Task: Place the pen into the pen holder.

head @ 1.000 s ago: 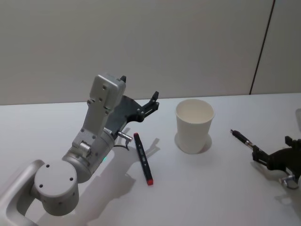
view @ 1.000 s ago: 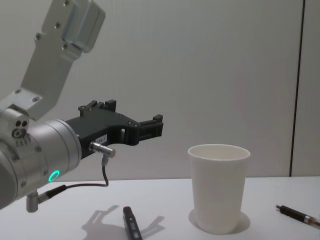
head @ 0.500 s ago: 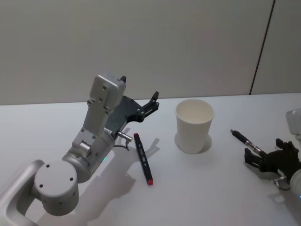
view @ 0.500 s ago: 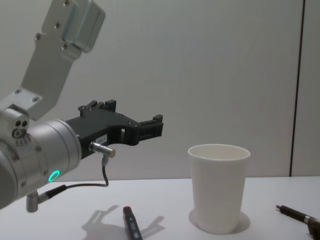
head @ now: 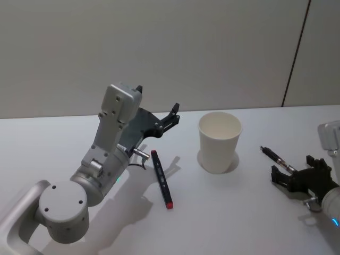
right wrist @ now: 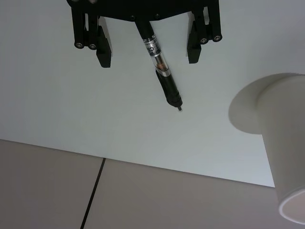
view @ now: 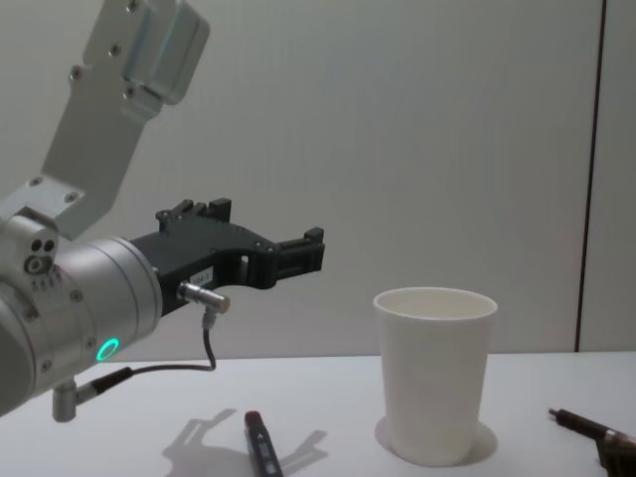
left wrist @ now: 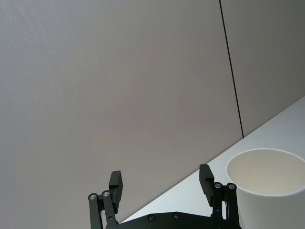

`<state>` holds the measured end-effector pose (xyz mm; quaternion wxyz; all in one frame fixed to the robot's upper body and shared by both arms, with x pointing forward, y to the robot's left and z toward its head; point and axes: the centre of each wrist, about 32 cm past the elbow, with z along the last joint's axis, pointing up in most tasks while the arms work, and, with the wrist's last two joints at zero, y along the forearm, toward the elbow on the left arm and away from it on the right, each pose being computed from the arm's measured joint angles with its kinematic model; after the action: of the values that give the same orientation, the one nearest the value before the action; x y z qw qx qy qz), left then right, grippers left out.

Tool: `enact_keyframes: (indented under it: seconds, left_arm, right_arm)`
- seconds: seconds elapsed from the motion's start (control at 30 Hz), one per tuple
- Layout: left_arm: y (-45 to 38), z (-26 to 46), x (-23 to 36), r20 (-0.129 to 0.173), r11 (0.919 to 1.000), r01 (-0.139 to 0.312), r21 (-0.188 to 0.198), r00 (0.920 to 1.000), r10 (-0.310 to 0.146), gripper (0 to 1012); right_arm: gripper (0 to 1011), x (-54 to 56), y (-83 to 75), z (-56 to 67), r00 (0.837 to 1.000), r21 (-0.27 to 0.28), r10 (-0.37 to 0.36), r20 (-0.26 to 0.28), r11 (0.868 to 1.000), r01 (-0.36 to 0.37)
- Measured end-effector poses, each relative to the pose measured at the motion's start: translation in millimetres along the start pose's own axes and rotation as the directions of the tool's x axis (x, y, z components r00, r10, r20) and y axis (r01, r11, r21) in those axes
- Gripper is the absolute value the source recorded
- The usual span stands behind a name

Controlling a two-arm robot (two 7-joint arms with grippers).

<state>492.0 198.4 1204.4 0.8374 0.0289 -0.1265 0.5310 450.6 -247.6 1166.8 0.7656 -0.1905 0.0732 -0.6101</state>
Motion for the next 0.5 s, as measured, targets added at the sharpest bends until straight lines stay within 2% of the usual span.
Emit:
enact_keyframes:
  seconds: [0.5]
  left_arm:
    - [0.0,0.0,0.0,0.0,1.0,0.0,0.0,1.0,0.0,1001]
  right_arm:
    - [1002,1.3,6.8,0.4,0.999,-0.019,-0.026,-0.03,1.0,0.025]
